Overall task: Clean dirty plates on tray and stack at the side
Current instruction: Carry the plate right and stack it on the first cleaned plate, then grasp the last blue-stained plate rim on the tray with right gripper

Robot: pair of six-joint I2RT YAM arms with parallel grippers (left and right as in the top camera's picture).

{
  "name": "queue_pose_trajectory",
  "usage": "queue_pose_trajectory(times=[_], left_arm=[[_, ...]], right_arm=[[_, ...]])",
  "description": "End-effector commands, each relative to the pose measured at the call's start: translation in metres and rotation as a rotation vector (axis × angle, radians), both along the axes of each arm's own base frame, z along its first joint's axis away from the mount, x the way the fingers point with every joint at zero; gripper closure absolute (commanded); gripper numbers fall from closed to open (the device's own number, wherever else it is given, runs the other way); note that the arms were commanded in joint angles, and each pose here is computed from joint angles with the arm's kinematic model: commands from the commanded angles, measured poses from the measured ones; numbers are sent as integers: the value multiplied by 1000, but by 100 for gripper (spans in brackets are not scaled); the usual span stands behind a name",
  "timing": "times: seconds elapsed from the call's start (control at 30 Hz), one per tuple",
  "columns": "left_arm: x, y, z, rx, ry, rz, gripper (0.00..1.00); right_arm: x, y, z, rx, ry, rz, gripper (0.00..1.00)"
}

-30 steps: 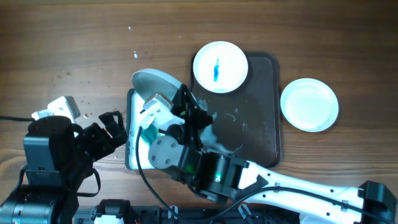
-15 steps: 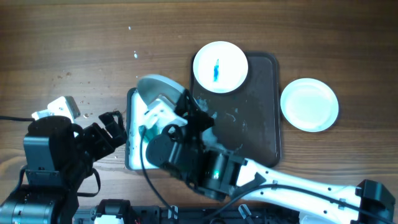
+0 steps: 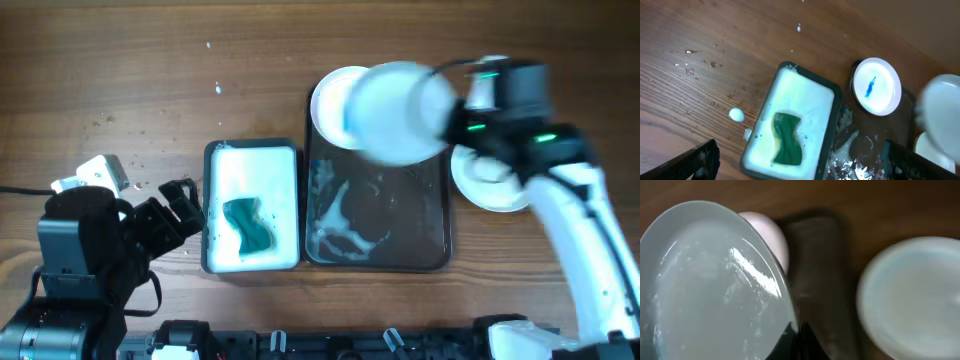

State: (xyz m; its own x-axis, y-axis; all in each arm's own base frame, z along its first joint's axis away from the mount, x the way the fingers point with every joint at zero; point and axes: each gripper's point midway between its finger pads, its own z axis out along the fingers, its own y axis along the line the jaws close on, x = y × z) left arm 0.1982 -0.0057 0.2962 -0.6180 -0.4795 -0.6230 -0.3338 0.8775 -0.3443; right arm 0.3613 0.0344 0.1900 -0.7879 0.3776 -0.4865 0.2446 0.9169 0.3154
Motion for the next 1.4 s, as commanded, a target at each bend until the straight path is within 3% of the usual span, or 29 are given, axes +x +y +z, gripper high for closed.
queue_pose_trajectory(times=[0.0,0.13,0.37,0.43,0.5,0.63,0.77,0.87,0.93,1.03,1.17,1.27,1.37], left_arm=[[0,4,4,8,-14,19,0],[0,4,4,7,-14,19,0],[0,4,4,7,-14,19,0],[0,4,4,8,-14,19,0],[0,4,4,8,-14,19,0],[0,4,4,8,-14,19,0],[0,4,4,8,-14,19,0],[0,4,4,8,-14,19,0],[0,4,4,7,-14,19,0],[0,4,4,7,-14,19,0],[0,4,4,7,-14,19,0],[0,4,4,7,-14,19,0],[0,4,4,8,-14,19,0]], right_arm=[[-9,-77,-22,68,101,-214,95],[-33,-148,-71,89,265,-426,96],[-79,-171,-139,-2,563,-500,96],[-80,-169,-137,-3,562,-464,66],[-63,-151,-118,57,474,-359,56],[-23,-73,-50,208,172,-4,60],[-4,8,-10,116,-44,380,61],[9,37,-20,-19,-68,448,57],[30,49,-40,-166,-78,451,56],[61,62,-73,-255,-93,454,55],[96,68,-133,-270,-89,450,40],[107,70,-171,-264,-74,450,45],[102,85,-188,-182,-55,502,73]])
